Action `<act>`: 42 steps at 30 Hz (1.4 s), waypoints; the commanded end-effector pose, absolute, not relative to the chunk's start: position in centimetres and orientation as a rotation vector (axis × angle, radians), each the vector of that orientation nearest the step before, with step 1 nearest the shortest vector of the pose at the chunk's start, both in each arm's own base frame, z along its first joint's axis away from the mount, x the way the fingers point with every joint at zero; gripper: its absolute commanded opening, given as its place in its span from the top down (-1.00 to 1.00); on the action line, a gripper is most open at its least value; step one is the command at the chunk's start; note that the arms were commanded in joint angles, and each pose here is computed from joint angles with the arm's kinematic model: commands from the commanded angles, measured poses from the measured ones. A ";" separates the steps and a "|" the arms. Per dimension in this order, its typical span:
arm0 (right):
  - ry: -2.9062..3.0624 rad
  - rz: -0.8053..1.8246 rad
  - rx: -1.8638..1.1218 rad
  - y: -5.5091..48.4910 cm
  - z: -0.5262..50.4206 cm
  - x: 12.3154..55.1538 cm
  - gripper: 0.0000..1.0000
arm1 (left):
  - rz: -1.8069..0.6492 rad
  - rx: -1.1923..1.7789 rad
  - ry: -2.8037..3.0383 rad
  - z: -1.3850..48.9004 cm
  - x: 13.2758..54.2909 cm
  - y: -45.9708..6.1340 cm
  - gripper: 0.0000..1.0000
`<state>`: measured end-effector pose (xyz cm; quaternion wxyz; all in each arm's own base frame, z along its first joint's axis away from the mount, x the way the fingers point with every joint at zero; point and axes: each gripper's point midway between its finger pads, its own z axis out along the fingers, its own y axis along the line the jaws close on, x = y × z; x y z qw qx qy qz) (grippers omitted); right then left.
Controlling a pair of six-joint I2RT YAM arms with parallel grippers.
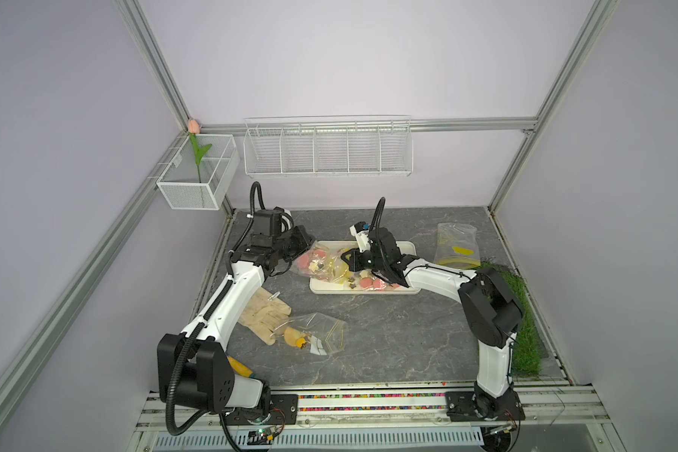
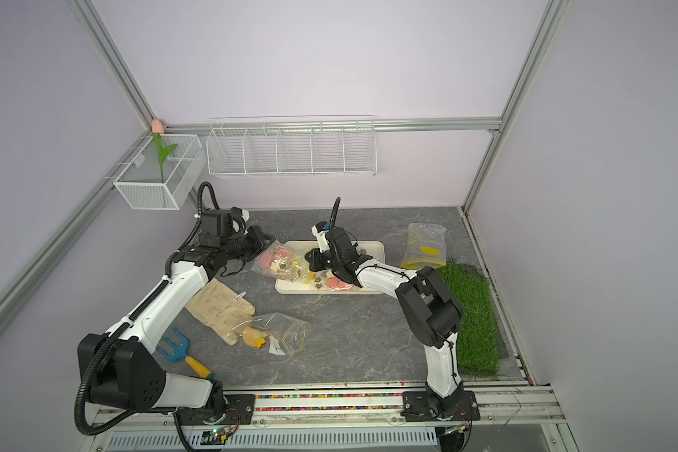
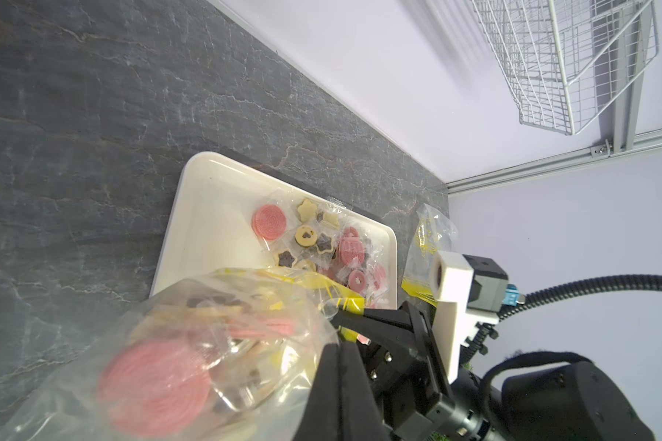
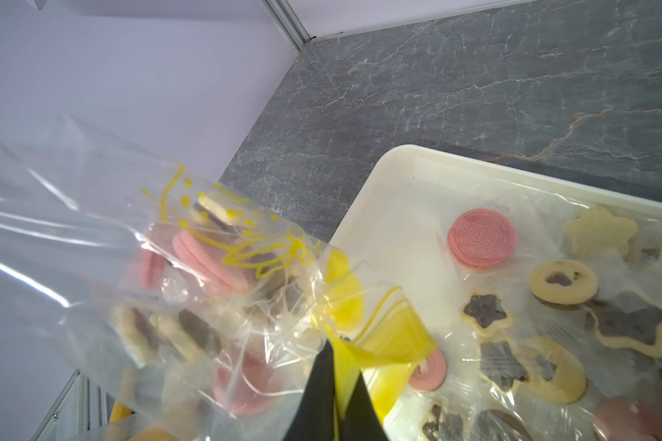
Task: Pour cookies out of the ziploc bag
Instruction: 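Pour the cookies out of the ziploc bag onto the tray.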
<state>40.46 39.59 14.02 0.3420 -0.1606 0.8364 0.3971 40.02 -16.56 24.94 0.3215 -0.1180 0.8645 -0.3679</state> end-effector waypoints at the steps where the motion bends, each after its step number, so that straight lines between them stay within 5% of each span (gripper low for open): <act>1: 2.124 1.106 -0.383 39.6 15.0 41.7 0.87 | -0.941 -0.259 2.228 26.8 41.4 -16.5 1.00; 15: 2.216 1.106 -0.291 38.7 10.9 44.3 0.87 | -0.919 -0.232 2.225 27.0 43.1 -17.3 1.00; 30: 2.202 1.098 -0.230 34.4 12.2 44.2 0.87 | -0.984 -0.165 2.235 27.2 43.4 -22.2 1.00; 42: 2.182 1.258 -0.370 39.6 12.9 41.4 0.87 | -0.751 -0.173 2.259 29.6 42.0 -16.9 1.00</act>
